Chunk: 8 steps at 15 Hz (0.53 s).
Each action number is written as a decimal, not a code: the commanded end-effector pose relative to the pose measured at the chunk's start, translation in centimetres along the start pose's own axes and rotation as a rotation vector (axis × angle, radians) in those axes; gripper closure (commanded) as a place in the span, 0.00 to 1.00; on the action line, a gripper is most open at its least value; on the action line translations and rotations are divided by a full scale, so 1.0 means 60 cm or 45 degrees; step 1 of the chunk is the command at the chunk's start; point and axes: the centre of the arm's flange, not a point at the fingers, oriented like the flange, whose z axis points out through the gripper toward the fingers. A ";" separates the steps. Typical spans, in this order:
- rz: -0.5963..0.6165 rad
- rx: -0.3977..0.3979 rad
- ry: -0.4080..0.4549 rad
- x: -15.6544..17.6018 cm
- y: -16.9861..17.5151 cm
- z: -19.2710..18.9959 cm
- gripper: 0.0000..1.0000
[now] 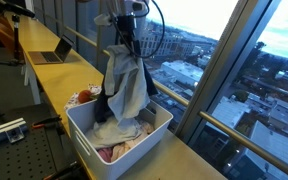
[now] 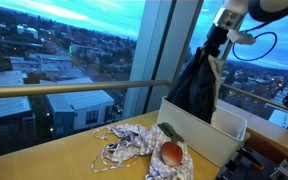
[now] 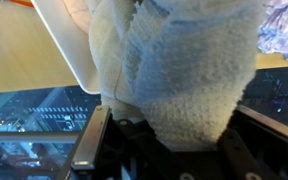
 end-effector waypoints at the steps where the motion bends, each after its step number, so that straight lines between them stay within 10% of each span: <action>1: -0.112 -0.067 0.142 0.028 -0.072 -0.152 1.00; 8: -0.316 -0.101 0.326 0.049 -0.247 -0.424 1.00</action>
